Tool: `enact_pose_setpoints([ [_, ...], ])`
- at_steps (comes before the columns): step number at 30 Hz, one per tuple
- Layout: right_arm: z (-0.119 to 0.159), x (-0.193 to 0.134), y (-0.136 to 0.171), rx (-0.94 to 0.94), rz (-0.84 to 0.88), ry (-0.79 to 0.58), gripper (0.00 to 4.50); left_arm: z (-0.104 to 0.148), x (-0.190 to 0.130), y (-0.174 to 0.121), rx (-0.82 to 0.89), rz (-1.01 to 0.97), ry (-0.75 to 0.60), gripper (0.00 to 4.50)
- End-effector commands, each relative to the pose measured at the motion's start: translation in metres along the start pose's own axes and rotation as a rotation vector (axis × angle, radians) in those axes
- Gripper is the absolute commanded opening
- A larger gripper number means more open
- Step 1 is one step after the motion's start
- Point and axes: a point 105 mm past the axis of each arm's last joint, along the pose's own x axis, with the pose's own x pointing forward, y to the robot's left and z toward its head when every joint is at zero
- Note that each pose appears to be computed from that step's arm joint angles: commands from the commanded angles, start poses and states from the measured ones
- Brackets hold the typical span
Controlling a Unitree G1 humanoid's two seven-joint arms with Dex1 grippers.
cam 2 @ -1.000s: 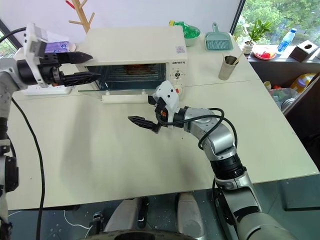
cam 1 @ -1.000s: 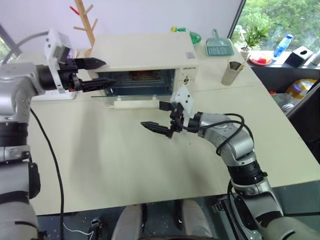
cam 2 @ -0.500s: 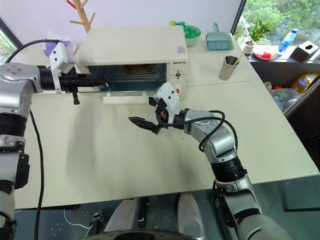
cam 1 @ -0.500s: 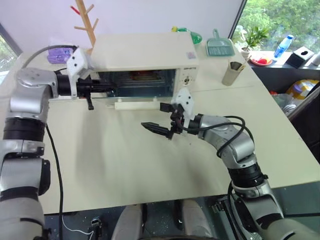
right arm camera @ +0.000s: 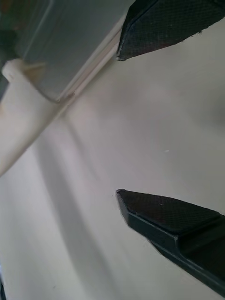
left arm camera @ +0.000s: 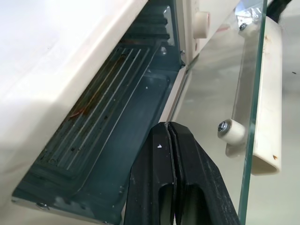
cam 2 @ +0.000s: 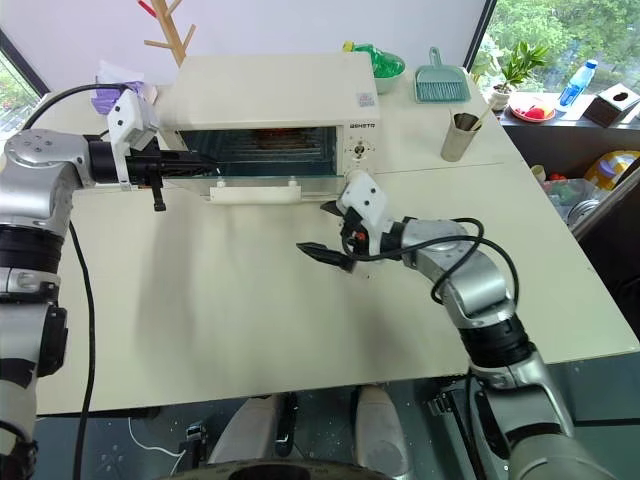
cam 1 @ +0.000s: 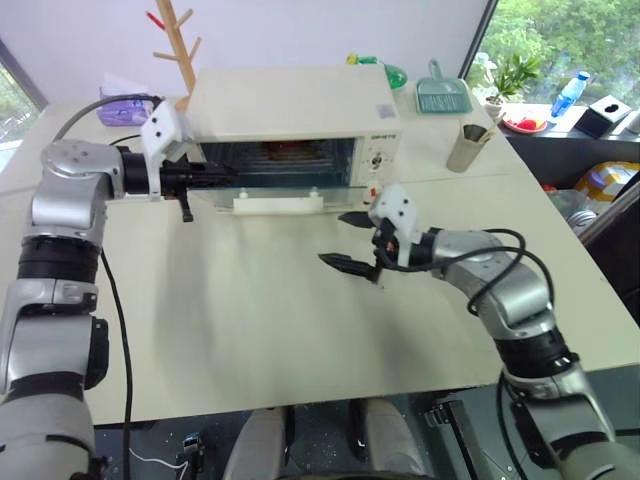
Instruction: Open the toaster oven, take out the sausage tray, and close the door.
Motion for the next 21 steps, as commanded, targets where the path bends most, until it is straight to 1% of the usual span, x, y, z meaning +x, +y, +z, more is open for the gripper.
enact_pose_setpoints([
  [1, 0.019, -0.024, 0.008, -0.043, 0.029, -0.042, 4.5, 0.006, -0.006, -0.002, 0.005, 0.013, -0.034, 0.03],
  [5, 0.022, -0.054, 0.005, -0.016, -0.004, -0.026, 4.5, -0.005, -0.006, -0.013, -0.042, 0.009, -0.04, 0.03],
  [7, 0.024, -0.06, 0.003, -0.002, -0.019, -0.026, 4.5, -0.007, -0.006, -0.017, -0.054, 0.008, -0.041, 0.03],
  [9, 0.028, -0.074, -0.004, 0.036, -0.058, -0.03, 4.5, -0.012, -0.004, -0.024, -0.092, 0.007, -0.055, 0.03],
  [13, 0.031, -0.092, -0.013, 0.077, -0.101, -0.028, 4.5, -0.018, 0.0, -0.039, -0.168, 0.006, -0.085, 0.03],
  [21, 0.036, -0.102, -0.027, 0.099, -0.171, -0.053, 4.5, -0.038, 0.012, -0.063, -0.274, 0.026, -0.095, 0.03],
])
